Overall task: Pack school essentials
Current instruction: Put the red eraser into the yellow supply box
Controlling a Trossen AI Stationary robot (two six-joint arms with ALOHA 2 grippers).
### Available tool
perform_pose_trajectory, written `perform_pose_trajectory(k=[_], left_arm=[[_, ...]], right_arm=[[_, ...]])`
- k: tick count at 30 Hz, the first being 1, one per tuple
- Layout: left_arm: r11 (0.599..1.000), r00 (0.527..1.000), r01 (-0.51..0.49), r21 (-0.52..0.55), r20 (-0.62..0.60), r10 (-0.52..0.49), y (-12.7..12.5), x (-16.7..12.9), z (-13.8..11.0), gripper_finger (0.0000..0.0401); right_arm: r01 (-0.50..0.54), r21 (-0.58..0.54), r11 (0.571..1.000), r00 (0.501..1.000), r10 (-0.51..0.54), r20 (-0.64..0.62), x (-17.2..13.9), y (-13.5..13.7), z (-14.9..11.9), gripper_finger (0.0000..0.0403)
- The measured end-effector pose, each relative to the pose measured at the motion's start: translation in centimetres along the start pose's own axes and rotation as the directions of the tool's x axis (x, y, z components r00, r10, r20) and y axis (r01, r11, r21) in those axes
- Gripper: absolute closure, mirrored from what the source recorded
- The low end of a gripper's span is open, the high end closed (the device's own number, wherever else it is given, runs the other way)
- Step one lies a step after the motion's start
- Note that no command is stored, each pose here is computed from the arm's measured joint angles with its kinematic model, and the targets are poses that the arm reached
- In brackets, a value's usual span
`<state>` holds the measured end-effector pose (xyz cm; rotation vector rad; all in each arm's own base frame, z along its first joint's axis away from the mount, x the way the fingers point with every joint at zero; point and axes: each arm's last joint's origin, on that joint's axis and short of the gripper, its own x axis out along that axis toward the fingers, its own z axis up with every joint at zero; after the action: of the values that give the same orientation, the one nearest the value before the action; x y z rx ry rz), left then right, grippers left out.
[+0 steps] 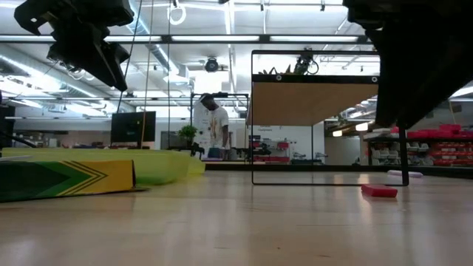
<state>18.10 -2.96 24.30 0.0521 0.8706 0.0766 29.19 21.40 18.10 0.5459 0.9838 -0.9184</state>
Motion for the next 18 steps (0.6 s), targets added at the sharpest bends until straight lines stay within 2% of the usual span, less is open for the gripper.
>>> perform_pose_trajectory(k=[7, 12, 18], left_arm=[[1.000, 1.000, 0.000, 0.001, -0.001, 0.000, 0.0, 0.0, 0.0, 0.0239], [1.000, 1.000, -0.003, 0.008, -0.020, 0.003, 0.0, 0.0, -0.2, 0.0239], [0.999, 1.000, -0.002, 0.051, -0.025, 0.003, 0.0, 0.0, -0.2, 0.0239]], right_arm=[[0.043, 0.063, 0.997, 0.999, -0.043, 0.000, 2.9, 1.0, -1.0, 0.0235], [0.028, 0.147, 0.989, 0.998, -0.036, 0.048, 3.0, 1.4, -1.9, 0.0237], [0.067, 0.162, 0.985, 0.994, -0.080, 0.076, 2.6, 3.4, -2.1, 0.0237]])
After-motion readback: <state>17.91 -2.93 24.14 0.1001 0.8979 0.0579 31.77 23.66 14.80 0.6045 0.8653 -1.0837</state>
